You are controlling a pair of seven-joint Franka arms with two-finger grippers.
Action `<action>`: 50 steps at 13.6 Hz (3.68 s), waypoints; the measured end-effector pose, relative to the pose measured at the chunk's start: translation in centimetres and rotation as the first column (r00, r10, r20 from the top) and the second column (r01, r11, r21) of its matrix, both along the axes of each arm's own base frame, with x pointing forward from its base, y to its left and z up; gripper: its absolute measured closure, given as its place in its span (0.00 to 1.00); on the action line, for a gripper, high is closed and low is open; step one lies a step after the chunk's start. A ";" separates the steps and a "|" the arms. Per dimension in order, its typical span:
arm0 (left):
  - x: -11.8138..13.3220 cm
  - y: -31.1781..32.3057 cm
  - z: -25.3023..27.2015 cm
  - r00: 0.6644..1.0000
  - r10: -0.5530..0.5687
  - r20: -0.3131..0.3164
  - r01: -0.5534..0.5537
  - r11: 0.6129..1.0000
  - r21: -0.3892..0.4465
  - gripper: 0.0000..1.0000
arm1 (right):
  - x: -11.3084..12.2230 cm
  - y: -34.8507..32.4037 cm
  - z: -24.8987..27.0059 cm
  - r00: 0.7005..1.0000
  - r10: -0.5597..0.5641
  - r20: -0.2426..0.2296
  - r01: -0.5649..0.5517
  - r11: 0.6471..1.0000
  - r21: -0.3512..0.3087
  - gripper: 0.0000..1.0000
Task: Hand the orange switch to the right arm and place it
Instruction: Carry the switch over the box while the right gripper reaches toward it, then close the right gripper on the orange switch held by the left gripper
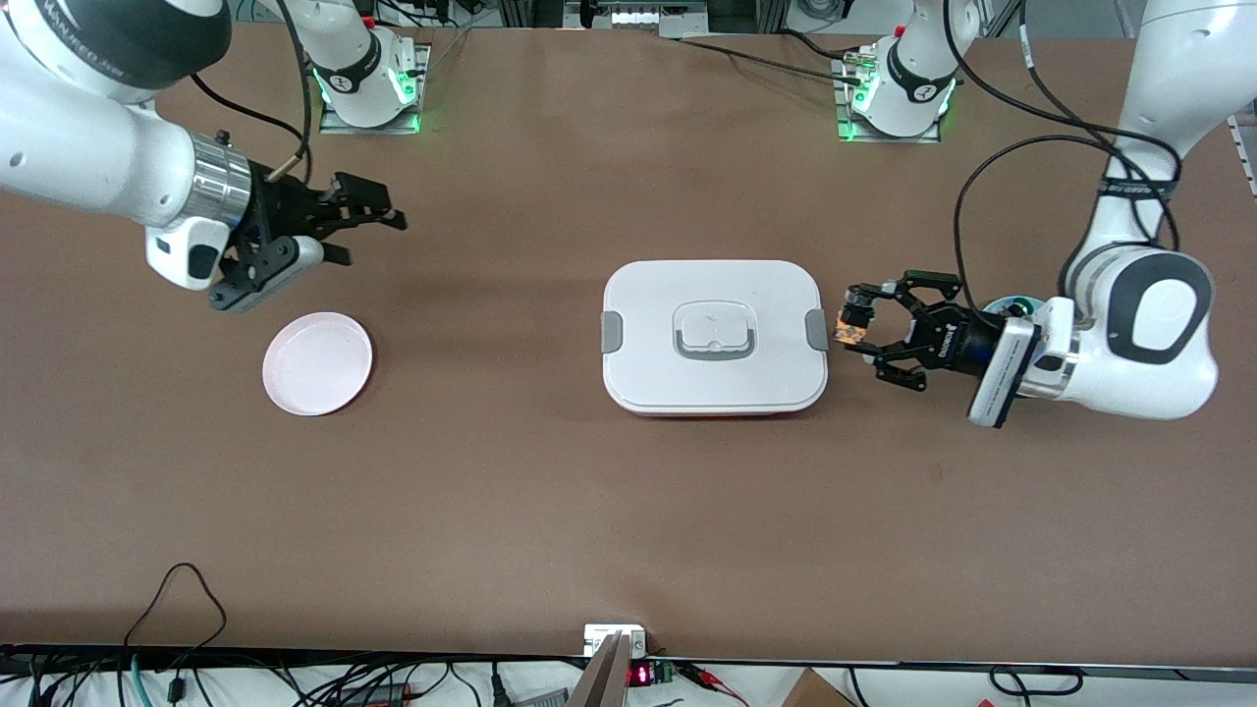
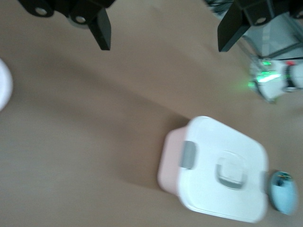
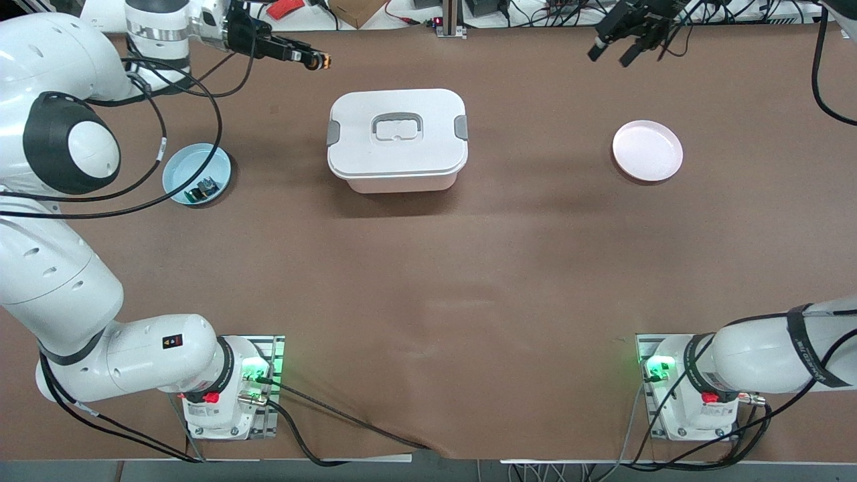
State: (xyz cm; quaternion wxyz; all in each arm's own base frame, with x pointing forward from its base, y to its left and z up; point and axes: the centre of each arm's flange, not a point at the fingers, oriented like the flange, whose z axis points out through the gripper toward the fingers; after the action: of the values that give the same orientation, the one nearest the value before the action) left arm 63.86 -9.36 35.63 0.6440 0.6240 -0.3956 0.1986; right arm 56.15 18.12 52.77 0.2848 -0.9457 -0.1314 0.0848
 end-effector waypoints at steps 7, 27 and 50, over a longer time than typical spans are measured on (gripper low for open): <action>0.0 -8.0 1.6 0.986 0.009 0.166 0.022 0.983 -0.184 0.28 | 3.4 7.0 -6.3 0.896 -0.205 -0.394 0.362 0.851 0.380 0.00; -1.1 -20.0 3.0 0.978 0.133 0.163 -0.099 0.974 -0.203 0.28 | 1.9 23.3 -9.9 0.736 -0.461 -0.496 0.672 0.584 0.455 0.08; -1.3 -20.4 3.3 0.978 0.129 0.164 -0.094 0.974 -0.208 0.28 | 2.9 23.5 -10.3 0.720 -0.465 -0.515 0.689 0.564 0.455 0.66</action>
State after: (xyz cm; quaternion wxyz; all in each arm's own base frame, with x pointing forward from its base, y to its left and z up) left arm 62.56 -29.75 38.90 0.6534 0.5578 -0.3934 0.3275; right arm 59.05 41.63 42.43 0.6077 -0.7563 0.2216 0.0974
